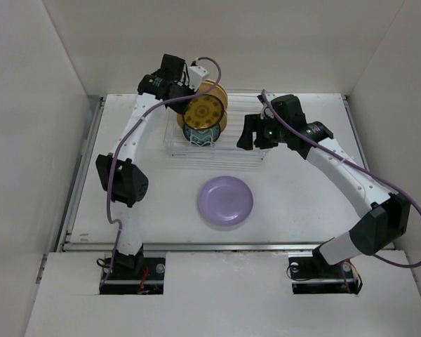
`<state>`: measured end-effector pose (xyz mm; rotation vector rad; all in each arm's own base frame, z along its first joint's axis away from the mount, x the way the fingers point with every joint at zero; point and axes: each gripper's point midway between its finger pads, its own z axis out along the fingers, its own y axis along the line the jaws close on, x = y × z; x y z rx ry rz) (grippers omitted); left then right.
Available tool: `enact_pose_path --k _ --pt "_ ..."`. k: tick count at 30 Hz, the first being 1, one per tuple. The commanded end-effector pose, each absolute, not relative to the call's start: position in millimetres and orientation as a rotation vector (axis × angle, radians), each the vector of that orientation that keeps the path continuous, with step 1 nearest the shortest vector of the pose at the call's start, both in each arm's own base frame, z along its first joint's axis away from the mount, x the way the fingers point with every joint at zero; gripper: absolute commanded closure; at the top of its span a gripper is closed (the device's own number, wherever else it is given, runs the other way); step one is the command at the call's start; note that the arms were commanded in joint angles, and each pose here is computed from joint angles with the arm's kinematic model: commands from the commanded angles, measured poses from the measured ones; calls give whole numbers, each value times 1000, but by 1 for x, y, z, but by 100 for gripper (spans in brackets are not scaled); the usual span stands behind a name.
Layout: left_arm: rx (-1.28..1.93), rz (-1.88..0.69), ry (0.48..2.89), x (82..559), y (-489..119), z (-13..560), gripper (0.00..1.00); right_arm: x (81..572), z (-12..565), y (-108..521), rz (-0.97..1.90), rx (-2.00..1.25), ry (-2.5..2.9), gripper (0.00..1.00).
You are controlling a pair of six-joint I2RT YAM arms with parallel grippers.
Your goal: Unload the plates from the dish rack
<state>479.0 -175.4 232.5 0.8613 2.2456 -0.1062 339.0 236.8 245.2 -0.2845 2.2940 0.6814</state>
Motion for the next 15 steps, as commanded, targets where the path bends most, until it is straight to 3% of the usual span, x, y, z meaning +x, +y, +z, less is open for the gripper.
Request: enact_pose_path --k 1,5,7,15 --pt "828 -127 2221 431 -149 310 100 355 279 236 671 -246 2187 25" --pt "925 -115 2428 373 -109 287 100 382 295 240 627 -248 2096 28" --pt "1026 -131 2587 333 -85 261 100 401 296 248 607 -287 2074 37" --pt "1203 -418 2982 235 -54 176 100 463 268 288 562 -449 2048 47"
